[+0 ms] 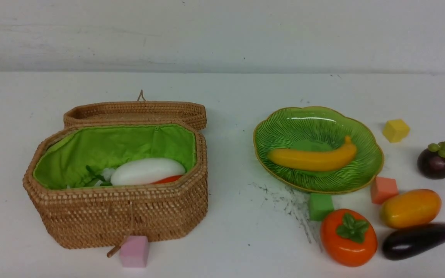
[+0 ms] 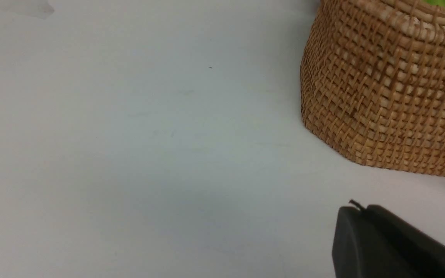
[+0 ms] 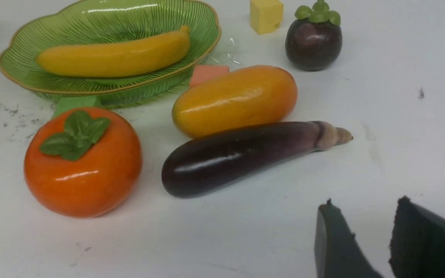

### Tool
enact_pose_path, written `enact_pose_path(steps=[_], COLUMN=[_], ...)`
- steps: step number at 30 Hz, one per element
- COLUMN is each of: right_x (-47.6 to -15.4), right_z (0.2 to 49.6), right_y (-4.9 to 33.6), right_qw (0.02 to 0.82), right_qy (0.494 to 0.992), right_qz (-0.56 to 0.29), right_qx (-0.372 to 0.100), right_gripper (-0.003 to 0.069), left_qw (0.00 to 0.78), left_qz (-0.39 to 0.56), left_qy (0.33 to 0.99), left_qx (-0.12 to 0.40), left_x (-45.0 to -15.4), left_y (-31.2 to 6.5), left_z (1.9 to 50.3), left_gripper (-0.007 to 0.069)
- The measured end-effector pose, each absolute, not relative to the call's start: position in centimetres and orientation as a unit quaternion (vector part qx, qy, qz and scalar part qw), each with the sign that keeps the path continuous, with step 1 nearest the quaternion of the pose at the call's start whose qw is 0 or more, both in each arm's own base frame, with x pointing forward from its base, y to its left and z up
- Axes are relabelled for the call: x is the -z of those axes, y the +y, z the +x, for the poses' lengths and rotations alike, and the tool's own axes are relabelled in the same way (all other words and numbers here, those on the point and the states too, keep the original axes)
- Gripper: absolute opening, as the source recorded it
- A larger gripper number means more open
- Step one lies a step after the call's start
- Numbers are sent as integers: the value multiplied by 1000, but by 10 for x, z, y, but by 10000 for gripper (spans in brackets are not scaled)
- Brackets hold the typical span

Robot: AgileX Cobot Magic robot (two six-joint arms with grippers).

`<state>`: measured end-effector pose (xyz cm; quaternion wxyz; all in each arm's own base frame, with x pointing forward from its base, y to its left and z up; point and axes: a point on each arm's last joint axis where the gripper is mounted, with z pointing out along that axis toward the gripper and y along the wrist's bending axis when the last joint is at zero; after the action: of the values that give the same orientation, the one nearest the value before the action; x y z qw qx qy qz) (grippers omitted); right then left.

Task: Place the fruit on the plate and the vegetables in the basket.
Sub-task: Grab a tomato with your right arm and place it on the plate on the right.

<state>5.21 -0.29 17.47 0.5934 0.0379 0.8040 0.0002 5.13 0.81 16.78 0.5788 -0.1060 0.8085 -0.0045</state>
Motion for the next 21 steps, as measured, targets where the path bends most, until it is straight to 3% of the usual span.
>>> enact_pose_path(steps=[21], right_x=[-175], right_z=[52], right_y=[-3], right_qw=[593], right_qy=[804], right_qz=[37], right_qx=[2], right_gripper=[242], left_qw=[579], left_qz=[-106], left_qy=[809], left_qx=[4], left_x=[-168], left_y=[8], left_z=[51], left_gripper=[8])
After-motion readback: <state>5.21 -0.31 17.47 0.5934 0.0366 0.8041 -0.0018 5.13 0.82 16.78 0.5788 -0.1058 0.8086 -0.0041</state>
